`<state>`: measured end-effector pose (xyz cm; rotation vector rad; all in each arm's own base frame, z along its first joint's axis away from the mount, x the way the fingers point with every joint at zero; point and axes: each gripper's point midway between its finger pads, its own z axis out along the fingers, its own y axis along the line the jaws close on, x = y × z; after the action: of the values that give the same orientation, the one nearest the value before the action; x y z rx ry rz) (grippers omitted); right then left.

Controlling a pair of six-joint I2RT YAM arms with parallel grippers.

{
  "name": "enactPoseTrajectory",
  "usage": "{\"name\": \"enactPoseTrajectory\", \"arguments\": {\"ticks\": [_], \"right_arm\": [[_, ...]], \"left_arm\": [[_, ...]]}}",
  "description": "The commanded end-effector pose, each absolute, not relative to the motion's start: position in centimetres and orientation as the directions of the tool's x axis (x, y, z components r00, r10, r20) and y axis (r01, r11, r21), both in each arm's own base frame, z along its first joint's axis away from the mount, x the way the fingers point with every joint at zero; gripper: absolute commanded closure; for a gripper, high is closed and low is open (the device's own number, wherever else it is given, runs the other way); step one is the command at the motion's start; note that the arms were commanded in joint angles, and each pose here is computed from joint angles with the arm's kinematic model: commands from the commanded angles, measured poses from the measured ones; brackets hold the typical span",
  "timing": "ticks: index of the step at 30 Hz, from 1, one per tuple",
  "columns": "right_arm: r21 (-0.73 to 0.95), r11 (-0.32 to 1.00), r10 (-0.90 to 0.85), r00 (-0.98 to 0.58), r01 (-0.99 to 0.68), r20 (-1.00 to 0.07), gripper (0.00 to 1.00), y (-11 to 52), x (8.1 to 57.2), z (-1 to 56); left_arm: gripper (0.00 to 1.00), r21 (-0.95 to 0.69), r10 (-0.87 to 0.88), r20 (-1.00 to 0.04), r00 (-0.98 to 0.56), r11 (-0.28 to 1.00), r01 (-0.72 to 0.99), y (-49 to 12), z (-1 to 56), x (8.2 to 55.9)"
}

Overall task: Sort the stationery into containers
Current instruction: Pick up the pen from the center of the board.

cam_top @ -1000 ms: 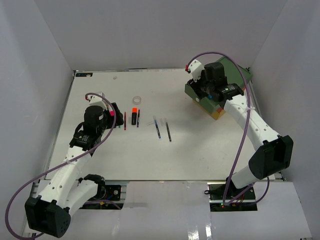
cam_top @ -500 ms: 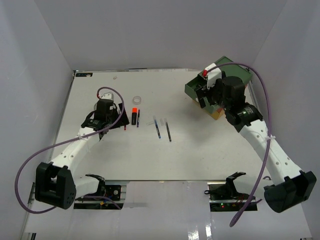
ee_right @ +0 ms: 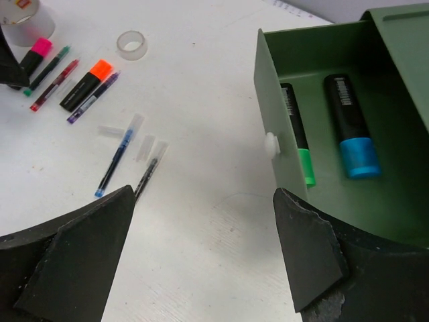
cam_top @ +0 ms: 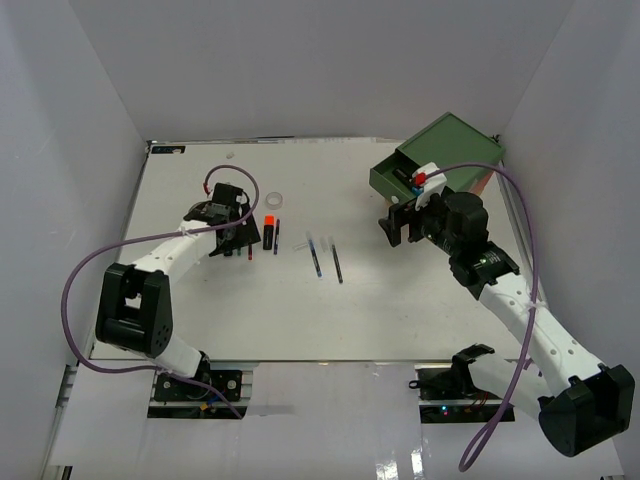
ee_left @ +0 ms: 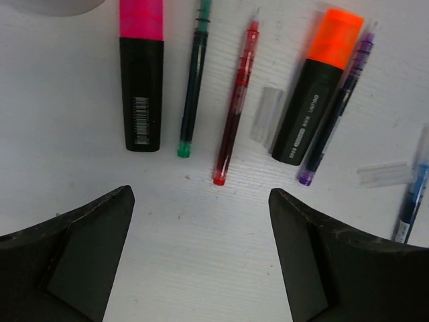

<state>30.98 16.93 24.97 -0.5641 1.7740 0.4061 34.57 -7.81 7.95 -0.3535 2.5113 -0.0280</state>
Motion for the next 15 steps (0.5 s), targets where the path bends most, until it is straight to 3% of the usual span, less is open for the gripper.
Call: {"name": "enactPoseTrajectory", "arguments": {"ticks": [1,15], "right_arm": [[0.012,0.794,-0.087,-0.132,-0.608,-0.987,0.1,18.0,30.7,27.6],[0.015,0.781,-0.094,-0.142,-0.625,-0.985,0.1,18.2,30.3,27.1]], "left_arm": [[0.08,-0.057,-0.319,-0.571,-0.756,0.934,-0.352,-5.3,8.0,34.7],[0.24,-0.052,-0.369,-0.533,-0.761,0.912,-0.406,-2.9,5.6,36.8]]}}
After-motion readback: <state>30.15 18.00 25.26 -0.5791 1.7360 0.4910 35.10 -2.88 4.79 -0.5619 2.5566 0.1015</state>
